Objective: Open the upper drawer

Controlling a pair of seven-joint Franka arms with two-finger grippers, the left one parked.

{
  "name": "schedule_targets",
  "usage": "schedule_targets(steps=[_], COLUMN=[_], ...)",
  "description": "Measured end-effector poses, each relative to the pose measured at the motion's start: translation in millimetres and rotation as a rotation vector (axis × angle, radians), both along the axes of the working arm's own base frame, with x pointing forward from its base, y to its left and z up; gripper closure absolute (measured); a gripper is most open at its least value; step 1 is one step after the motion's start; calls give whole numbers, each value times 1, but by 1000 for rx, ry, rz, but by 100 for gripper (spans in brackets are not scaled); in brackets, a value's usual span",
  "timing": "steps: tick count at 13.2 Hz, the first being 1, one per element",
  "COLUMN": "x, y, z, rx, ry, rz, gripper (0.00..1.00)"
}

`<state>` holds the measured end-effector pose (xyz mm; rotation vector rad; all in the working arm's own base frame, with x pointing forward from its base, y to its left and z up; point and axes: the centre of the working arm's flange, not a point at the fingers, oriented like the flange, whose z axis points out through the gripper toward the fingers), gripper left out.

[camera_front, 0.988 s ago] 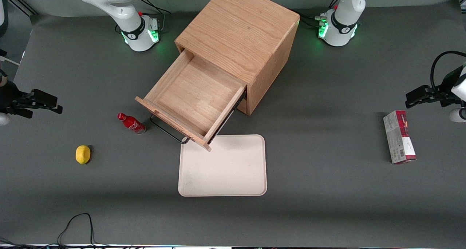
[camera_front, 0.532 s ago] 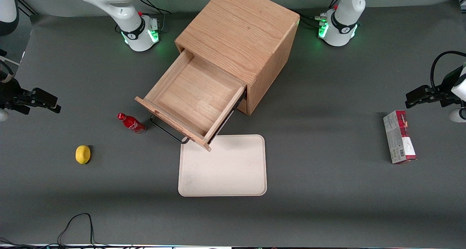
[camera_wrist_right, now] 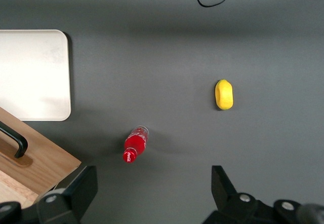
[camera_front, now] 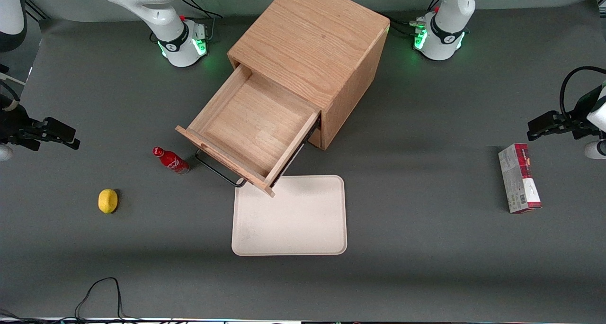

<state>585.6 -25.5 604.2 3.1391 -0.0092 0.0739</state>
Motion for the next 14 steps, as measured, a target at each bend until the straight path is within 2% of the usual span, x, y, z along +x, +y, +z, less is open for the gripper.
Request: schedule_targets(steps=[14], x=[-3], y=[1], z=[0], rx=[-1], ry=[12], rz=[2], gripper=[0])
